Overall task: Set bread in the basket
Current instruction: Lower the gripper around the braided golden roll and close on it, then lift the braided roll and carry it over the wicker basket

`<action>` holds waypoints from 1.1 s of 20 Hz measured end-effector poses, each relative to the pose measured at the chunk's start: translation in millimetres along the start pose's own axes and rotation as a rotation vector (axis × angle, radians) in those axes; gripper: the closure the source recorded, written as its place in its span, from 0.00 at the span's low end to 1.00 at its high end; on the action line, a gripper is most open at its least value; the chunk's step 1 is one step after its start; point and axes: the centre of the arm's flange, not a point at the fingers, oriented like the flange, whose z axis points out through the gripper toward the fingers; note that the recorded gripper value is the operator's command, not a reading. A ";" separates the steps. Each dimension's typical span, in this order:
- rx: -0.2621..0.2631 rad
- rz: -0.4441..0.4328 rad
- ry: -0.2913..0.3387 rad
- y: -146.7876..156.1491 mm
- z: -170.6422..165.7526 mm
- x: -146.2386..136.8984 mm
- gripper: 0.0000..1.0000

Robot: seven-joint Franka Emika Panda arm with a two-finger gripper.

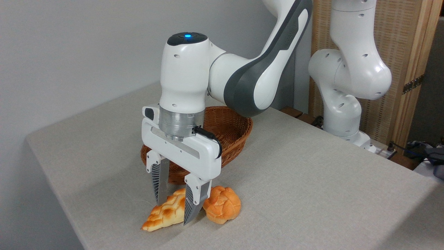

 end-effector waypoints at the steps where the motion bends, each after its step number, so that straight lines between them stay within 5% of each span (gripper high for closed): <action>1: -0.004 -0.007 0.004 -0.1 -0.1 0.1 0.01; 6: -0.020 -0.068 0.062 -2.9 -3.6 3.0 0.01; 13: -0.042 -0.041 0.040 14.5 11.0 6.1 0.02; 16: -0.049 -0.033 0.028 18.5 17.2 4.7 0.19; 22: -0.041 0.096 -0.025 24.0 27.7 -4.1 0.19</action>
